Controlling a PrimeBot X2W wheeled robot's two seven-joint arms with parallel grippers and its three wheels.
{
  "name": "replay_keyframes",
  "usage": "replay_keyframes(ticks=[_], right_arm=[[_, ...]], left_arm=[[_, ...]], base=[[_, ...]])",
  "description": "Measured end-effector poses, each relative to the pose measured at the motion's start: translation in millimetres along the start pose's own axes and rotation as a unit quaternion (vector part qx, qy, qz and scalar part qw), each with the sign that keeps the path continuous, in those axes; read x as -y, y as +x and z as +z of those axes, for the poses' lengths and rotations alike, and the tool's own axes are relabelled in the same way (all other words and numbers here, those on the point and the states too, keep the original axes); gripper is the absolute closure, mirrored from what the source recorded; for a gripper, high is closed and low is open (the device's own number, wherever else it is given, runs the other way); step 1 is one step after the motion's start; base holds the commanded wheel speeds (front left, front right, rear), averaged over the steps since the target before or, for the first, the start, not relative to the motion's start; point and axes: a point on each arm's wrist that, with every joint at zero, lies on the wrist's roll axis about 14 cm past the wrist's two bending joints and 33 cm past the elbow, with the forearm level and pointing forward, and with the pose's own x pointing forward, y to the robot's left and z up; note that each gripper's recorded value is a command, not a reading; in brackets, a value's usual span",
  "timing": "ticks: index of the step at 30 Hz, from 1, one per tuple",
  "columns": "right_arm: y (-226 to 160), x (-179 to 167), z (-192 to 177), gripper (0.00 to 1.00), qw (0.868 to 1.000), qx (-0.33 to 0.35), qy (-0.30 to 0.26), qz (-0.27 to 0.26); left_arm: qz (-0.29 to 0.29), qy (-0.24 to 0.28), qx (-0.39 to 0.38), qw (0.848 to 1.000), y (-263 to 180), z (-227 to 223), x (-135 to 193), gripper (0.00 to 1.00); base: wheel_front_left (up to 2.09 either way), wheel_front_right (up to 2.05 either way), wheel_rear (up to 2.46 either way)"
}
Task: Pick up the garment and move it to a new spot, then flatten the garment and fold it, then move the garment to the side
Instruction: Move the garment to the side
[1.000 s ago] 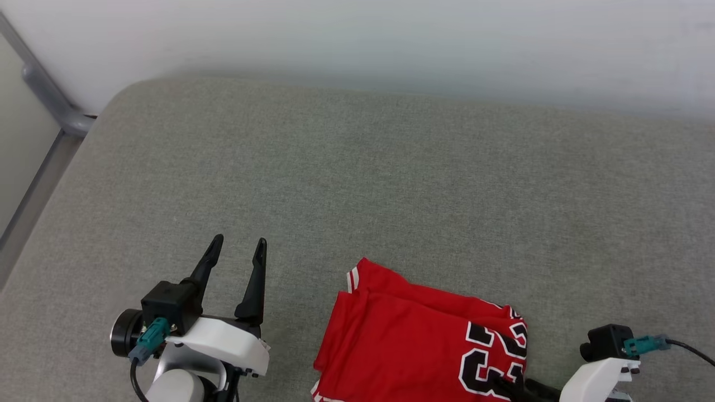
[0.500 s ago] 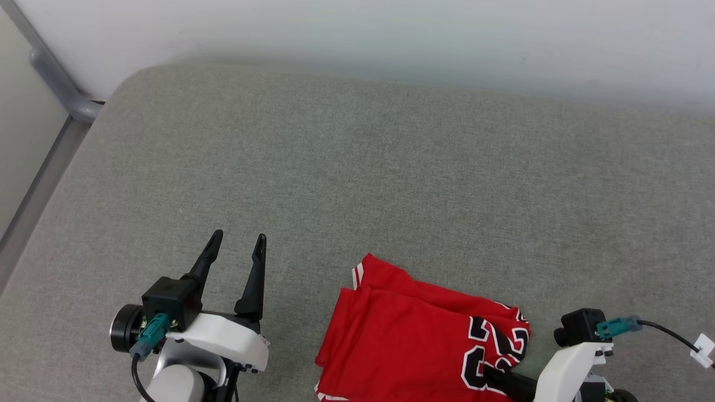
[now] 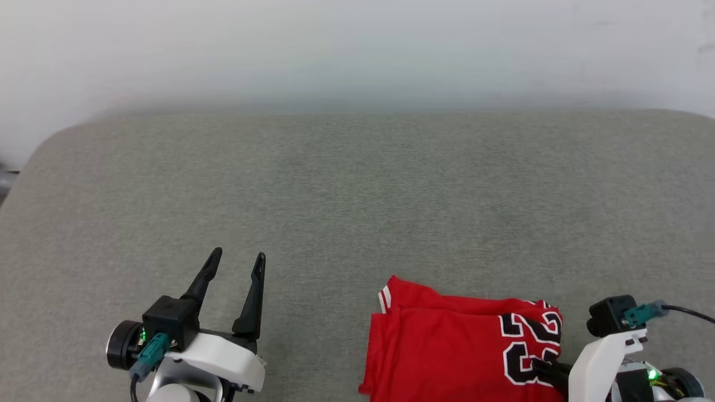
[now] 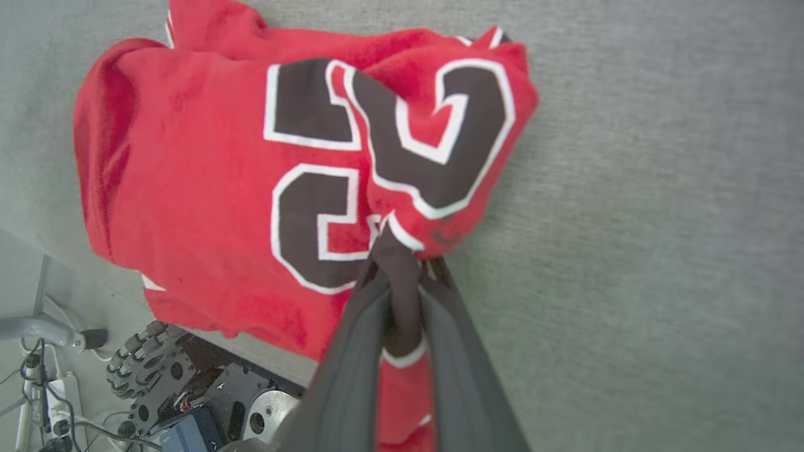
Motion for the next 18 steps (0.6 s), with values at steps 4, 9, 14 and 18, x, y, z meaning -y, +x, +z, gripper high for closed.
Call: replay_keyframes(ticks=[4,9,14,18], right_arm=[[-20.8,33.5,0.4,1.0,0.998,0.019,0.017,-0.052],[-44.3,75.0,14.7,1.0,0.991,0.057,0.038,-0.113],[-59.1,125.8,42.8,1.0,0.976,0.1,0.051,-0.187],[-69.0,167.4,64.2,1.0,0.96,0.119,0.056,-0.248]], left_arm=[[-0.039,-0.001,0.007,0.999,17.8,2.1,24.2,0.0],[-0.1,-0.004,0.018,0.995,44.3,5.3,60.5,0.0],[-0.154,-0.008,0.026,0.988,75.8,4.1,89.5,0.0],[-0.186,-0.008,0.021,0.982,97.0,-6.6,103.8,0.0]], base=[[0.0,0.0,0.0],[0.0,0.0,0.0],[0.0,0.0,0.0],[0.0,0.0,0.0]])
